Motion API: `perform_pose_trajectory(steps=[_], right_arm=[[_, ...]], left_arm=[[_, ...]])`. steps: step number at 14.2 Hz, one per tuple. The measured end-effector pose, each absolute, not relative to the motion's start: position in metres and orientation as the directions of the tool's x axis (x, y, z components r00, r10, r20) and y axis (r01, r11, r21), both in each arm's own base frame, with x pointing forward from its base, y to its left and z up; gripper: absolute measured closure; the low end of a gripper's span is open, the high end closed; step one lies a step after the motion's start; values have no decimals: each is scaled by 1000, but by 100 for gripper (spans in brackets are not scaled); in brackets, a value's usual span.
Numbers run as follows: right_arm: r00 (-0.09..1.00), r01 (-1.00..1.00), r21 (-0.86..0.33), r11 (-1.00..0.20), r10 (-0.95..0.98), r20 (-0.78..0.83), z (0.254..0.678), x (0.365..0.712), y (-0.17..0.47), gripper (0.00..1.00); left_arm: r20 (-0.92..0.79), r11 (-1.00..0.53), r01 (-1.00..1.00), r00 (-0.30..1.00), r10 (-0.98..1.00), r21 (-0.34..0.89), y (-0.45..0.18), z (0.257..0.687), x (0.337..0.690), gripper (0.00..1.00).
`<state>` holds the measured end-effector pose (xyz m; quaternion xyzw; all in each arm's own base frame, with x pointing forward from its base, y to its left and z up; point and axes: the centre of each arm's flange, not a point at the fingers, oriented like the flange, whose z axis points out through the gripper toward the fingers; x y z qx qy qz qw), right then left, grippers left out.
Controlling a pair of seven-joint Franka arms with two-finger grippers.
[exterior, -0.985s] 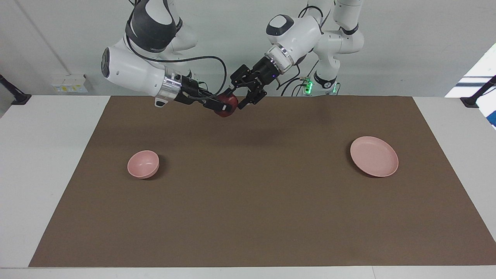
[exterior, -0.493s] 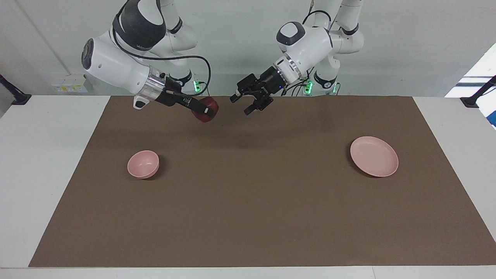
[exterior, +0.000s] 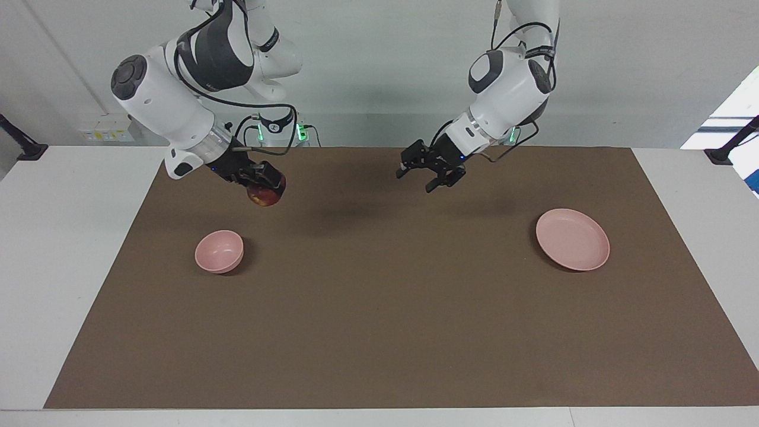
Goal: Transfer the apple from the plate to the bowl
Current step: 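Move the apple over the pink bowl with the right gripper while the left gripper withdraws, then lower the apple into the pink bowl and open the right gripper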
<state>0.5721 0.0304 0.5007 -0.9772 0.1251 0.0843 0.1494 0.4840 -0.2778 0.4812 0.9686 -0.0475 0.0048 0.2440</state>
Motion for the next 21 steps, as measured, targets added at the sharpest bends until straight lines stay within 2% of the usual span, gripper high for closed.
perform_pose_trajectory(steps=[4,7,9,12,17,21], right_arm=[[987,-107,-186,-977,-82,-136,448,587,-13,19],[993,-33,-131,-991,-18,-118,416,595,-25,19],[994,8,-102,-995,19,-110,400,598,-36,19],[994,36,-68,-997,43,-97,389,601,-44,19],[994,45,-54,-998,50,-98,367,606,-54,19],[995,47,-51,-998,51,-88,360,609,-59,19]], left_arm=[[-22,-955,-133,989,-143,266,-219,469,496,0],[-2,-983,-134,991,-136,128,-171,470,512,0],[27,-988,-119,993,-117,94,-140,482,525,0],[40,-989,-123,992,-120,79,-92,525,541,0],[13,-991,-135,991,-134,27,-54,631,549,0],[-45,-991,-134,990,-135,24,-51,658,541,0]])
